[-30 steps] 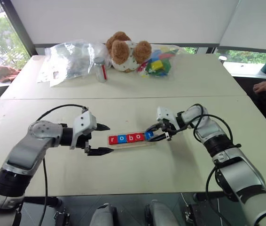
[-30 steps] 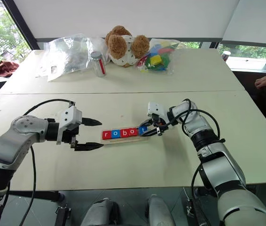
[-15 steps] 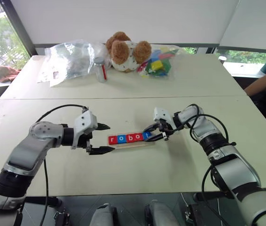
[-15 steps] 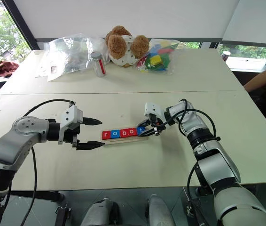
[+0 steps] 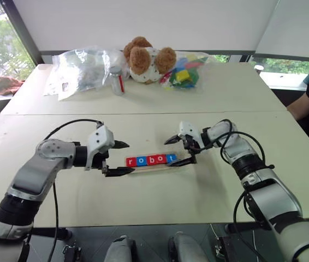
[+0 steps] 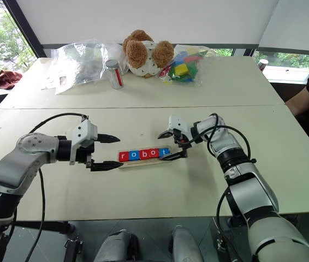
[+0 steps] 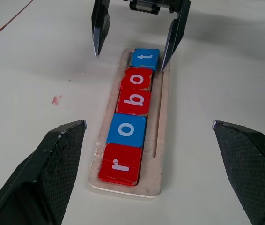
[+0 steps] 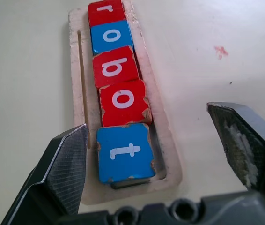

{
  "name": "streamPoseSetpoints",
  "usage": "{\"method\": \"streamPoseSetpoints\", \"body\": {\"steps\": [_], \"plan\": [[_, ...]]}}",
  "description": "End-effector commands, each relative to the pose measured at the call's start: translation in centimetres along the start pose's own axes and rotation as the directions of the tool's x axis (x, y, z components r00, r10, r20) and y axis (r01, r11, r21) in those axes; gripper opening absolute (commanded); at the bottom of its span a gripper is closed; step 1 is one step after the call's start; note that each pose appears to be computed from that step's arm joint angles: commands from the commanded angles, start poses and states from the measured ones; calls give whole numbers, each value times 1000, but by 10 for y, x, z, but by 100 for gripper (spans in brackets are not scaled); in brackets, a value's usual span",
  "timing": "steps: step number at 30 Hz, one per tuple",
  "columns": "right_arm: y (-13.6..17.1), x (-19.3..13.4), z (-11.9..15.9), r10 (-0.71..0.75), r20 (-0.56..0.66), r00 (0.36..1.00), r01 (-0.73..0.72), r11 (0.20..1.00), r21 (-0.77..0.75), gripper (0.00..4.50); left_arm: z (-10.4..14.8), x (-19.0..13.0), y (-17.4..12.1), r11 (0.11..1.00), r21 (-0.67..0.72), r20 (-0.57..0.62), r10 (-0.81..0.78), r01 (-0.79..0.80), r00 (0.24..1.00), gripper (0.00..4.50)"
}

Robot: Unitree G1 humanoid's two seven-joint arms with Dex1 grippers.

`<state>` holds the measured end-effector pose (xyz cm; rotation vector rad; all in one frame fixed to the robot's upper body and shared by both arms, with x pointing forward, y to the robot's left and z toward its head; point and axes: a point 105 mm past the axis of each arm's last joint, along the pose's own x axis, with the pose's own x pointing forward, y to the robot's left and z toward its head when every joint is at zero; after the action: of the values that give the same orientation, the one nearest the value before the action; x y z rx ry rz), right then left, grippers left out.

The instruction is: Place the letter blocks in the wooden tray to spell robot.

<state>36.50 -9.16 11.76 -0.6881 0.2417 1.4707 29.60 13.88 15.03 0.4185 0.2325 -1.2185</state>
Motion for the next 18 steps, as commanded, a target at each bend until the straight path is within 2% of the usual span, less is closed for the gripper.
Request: {"method": "streamPoseSetpoints", "body": {"steps": [1,9,13,18], "plan": [[-6,-13,10,-37,5,999,37,996,-76,449,10,-1,2,999,44,18,4,-5,1000,450],[-9,-16,-1,-68,-30,997,65,995,-72,449,11,3,3,999,49,25,-3,2,1000,450],[-16,-15,1,-102,-29,994,100,992,-72,449,12,3,4,999,52,27,-4,3,1000,450],[-11,-16,3,-74,-27,997,71,994,-81,449,14,3,4,999,49,34,-4,3,999,450]]}}
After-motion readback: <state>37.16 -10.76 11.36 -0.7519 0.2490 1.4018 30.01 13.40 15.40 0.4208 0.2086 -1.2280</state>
